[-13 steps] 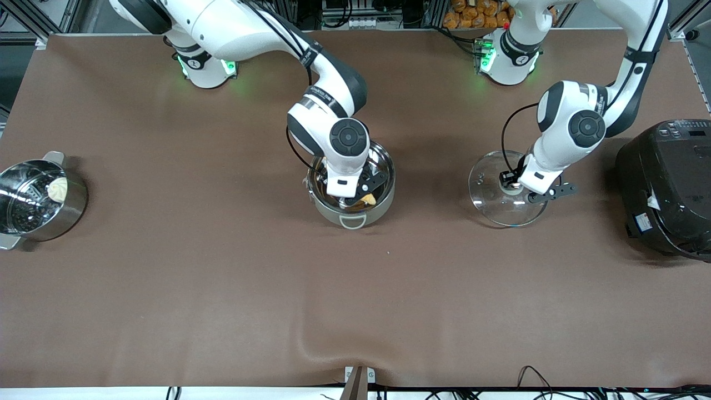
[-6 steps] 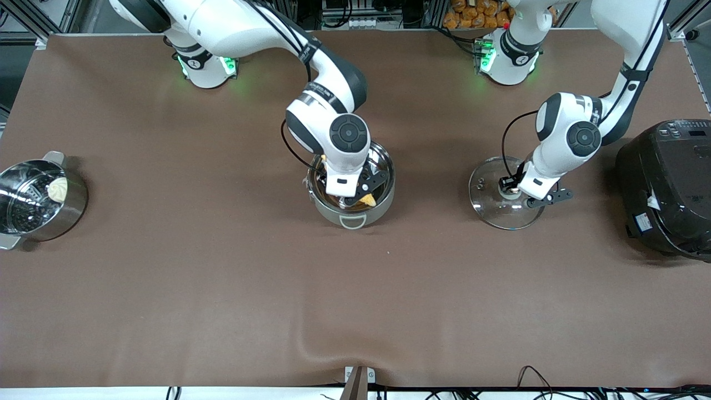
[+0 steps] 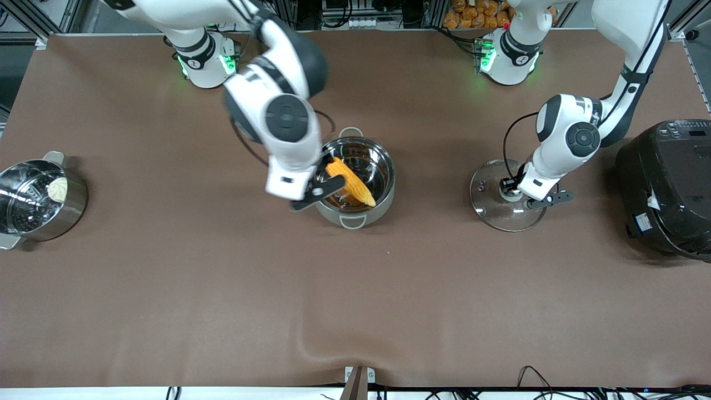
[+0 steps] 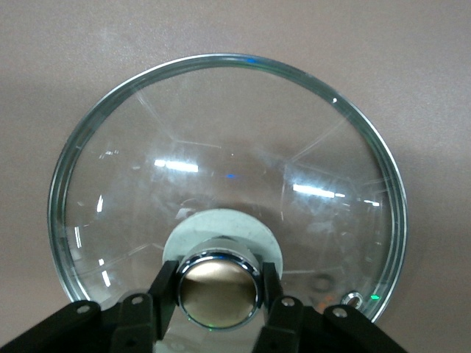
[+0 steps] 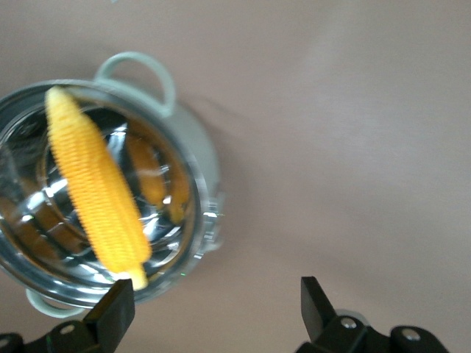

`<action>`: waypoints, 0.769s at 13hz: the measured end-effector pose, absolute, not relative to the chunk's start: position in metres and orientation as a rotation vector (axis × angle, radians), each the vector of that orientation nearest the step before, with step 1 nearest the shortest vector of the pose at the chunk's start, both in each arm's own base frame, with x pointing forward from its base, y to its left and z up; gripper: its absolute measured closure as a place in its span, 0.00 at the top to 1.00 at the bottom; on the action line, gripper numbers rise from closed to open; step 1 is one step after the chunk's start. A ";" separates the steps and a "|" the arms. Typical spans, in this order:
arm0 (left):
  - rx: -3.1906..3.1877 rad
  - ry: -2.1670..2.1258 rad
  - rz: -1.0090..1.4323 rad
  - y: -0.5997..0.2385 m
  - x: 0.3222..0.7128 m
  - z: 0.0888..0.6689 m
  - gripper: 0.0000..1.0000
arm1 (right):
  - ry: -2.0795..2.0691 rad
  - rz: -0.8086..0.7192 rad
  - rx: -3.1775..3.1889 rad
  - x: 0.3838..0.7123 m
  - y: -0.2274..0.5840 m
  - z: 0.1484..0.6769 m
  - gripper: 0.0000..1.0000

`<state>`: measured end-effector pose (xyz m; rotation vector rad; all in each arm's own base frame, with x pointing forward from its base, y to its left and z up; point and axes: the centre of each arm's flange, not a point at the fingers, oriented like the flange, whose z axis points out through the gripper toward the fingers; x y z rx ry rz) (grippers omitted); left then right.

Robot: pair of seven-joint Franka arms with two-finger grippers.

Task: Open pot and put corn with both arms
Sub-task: 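Set the lid on the table with the left gripper while the right gripper withdraws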

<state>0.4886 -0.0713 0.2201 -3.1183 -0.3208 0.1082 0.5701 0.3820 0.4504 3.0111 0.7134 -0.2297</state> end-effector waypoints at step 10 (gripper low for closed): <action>-3.071 -0.382 0.068 -0.055 0.578 0.376 1.00 | 0.286 -0.210 3.140 0.627 0.072 0.562 1.00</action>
